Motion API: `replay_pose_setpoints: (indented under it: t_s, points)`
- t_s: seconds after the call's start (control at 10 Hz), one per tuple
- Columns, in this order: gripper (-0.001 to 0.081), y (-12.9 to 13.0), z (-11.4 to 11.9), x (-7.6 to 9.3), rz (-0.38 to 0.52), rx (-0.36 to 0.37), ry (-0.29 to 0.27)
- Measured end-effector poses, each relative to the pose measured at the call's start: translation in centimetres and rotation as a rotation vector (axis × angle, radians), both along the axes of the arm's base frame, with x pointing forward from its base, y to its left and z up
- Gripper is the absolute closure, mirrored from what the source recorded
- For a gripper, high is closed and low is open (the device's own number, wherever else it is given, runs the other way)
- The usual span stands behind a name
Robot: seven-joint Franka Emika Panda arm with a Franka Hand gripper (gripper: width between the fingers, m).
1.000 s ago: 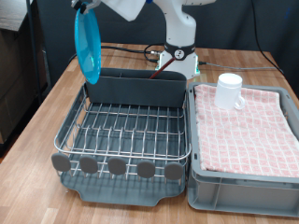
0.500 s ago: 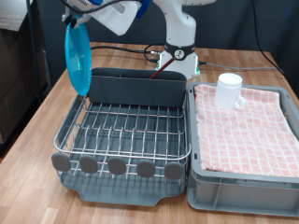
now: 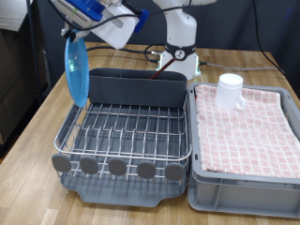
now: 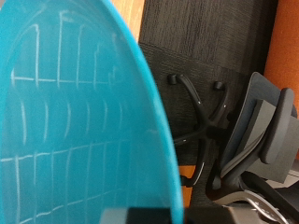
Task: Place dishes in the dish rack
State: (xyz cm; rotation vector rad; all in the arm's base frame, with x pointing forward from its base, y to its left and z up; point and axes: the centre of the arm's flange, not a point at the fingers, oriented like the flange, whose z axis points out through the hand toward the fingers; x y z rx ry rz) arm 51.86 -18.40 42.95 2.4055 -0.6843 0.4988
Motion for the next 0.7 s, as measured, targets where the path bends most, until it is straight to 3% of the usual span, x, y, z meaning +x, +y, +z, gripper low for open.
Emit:
replay_pose_setpoints:
  t_s: [0.7]
  points:
    - [0.0783,-0.1,-5.6,-0.7,0.02,-0.012,-0.013]
